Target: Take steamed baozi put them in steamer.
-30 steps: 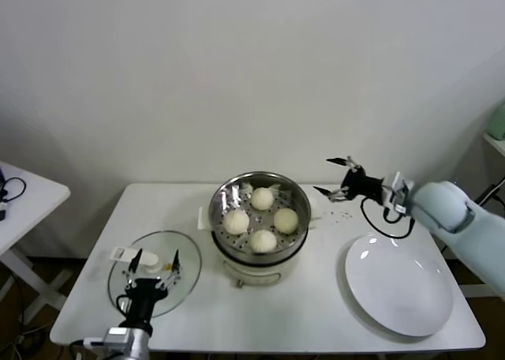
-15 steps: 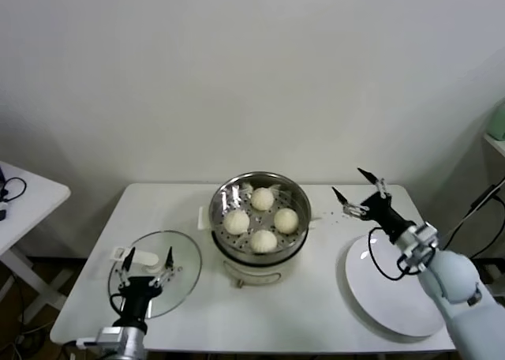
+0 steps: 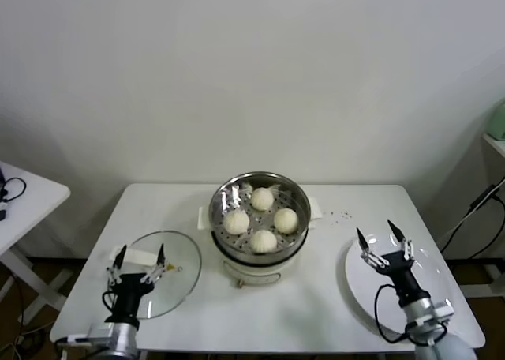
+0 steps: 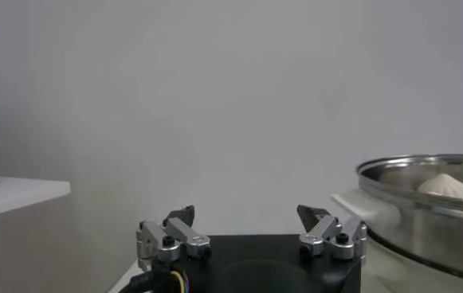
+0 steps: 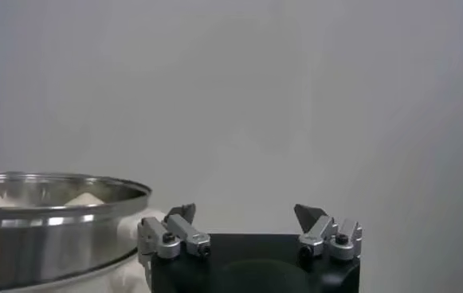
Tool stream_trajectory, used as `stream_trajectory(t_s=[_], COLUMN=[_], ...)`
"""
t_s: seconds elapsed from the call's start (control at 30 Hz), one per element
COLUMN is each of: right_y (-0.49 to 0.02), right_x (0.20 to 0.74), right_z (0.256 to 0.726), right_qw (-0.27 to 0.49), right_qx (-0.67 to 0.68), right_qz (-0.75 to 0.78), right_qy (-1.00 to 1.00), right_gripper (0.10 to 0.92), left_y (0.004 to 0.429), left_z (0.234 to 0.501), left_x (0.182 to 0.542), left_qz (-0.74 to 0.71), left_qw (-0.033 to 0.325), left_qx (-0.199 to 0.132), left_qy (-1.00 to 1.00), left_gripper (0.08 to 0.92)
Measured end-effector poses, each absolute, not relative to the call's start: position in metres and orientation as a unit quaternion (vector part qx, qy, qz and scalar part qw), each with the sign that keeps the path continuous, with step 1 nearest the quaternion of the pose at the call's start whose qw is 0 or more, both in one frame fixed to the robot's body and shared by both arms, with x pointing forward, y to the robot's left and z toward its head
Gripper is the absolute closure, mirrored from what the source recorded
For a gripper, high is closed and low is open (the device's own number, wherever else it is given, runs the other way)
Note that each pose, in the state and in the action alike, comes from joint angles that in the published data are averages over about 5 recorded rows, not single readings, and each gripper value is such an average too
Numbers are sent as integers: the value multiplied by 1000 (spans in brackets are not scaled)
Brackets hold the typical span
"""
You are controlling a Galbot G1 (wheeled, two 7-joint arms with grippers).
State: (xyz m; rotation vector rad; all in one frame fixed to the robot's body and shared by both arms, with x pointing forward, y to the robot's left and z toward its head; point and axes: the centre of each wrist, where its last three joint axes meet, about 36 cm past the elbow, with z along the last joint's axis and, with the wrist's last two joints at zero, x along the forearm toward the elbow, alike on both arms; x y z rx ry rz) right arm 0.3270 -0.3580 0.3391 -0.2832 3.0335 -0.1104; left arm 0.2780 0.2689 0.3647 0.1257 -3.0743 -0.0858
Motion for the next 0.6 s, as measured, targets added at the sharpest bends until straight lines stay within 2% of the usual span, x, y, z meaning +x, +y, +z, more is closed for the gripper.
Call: stream_trajectory(t_s=[0.6], right_y=[-347], right_x=[281], right_z=[312], right_qw=[38], right_qx=[-58], right_qz=[8], right_qy=[998], right_gripper=[200], left_y=[279], left_z=[366], left_x=[278], left_qz=[-32], left_qw=[29], left_qx=[35], left_qy=[-998], left_gripper=[177])
